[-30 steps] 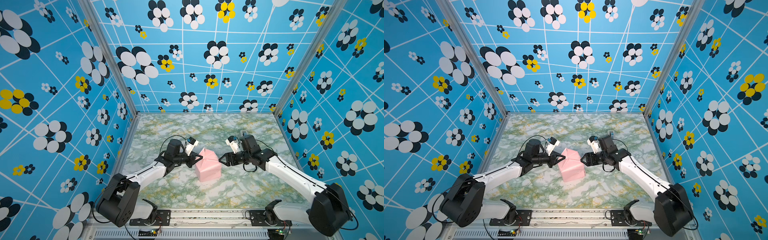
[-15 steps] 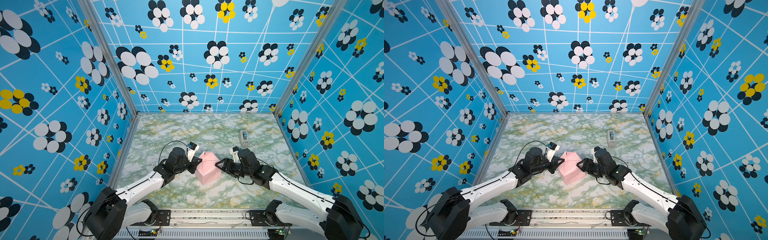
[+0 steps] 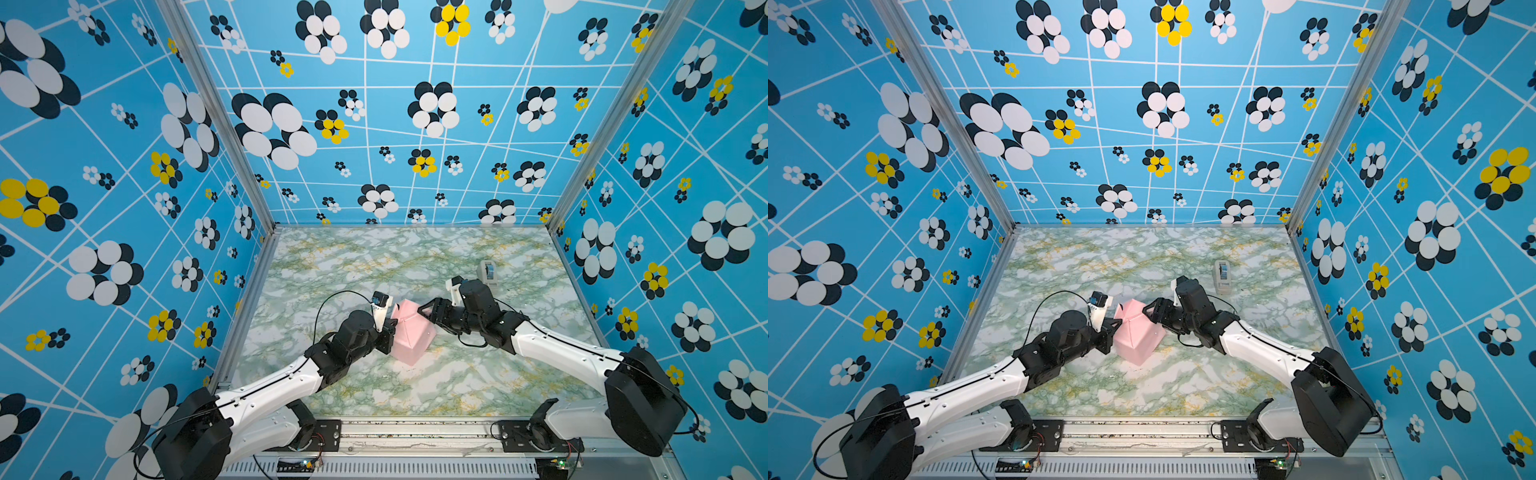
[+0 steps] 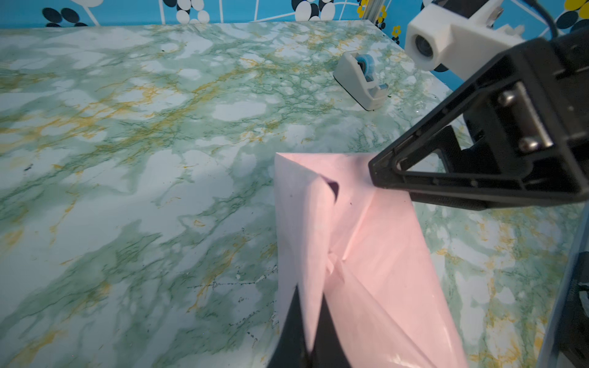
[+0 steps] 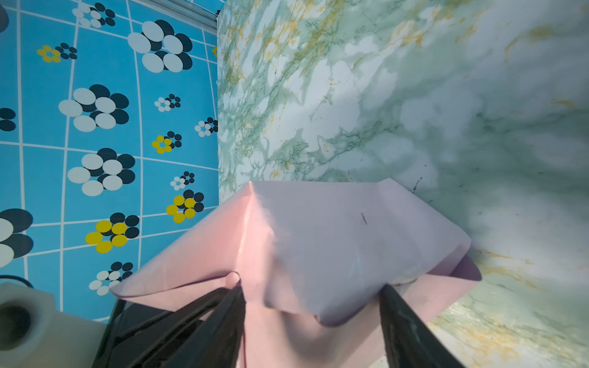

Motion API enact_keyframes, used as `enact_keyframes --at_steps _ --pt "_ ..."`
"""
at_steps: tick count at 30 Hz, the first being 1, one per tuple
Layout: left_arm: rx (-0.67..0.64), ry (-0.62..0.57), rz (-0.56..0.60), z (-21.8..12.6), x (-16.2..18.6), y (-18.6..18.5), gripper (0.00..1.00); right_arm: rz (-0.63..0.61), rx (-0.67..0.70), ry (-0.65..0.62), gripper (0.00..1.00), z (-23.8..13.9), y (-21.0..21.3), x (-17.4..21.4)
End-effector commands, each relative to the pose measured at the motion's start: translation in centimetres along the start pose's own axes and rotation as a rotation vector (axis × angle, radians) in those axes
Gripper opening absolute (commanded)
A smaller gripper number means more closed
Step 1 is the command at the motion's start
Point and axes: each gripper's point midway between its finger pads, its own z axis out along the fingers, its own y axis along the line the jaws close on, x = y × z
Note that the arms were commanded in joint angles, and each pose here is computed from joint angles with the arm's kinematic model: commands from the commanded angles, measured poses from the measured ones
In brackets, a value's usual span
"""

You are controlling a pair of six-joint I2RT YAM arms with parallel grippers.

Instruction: Wrap the gift box in paper

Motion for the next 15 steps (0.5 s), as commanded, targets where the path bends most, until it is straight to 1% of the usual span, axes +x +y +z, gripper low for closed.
enact_keyframes --at_steps 1,3,5,7,9,12,14,15 --pt "-0.082 0.000 0.004 -0.4 0.5 1.1 0.00 -0.046 0.037 0.019 0.71 -1.5 0.7 0.3" --pt "-0.098 0.000 0.010 -0.4 0.6 1.3 0.00 -0.030 0.070 0.028 0.72 -2.2 0.5 1.5" --pt "-0.100 0.001 0.021 -0.4 0.6 1.2 0.00 0.021 0.086 0.029 0.72 -2.6 0.2 2.5" --pt "-0.097 0.004 0.038 -0.3 0.6 1.0 0.01 0.052 0.086 0.025 0.72 -2.5 0.4 3.0" --pt "-0.092 0.009 0.051 -0.3 0.6 0.7 0.02 0.055 0.098 0.034 0.72 -2.0 0.6 3.2" --pt "-0.067 0.007 0.065 -0.2 0.5 0.2 0.08 0.041 0.099 0.047 0.71 -1.0 1.1 3.1" --pt "-0.059 0.001 0.076 -0.1 0.4 -0.1 0.16 0.025 0.112 0.057 0.69 -0.4 1.0 3.1" --pt "-0.058 -0.003 0.080 -0.1 0.2 -0.1 0.18 0.016 0.123 0.058 0.68 -0.3 0.8 3.1"
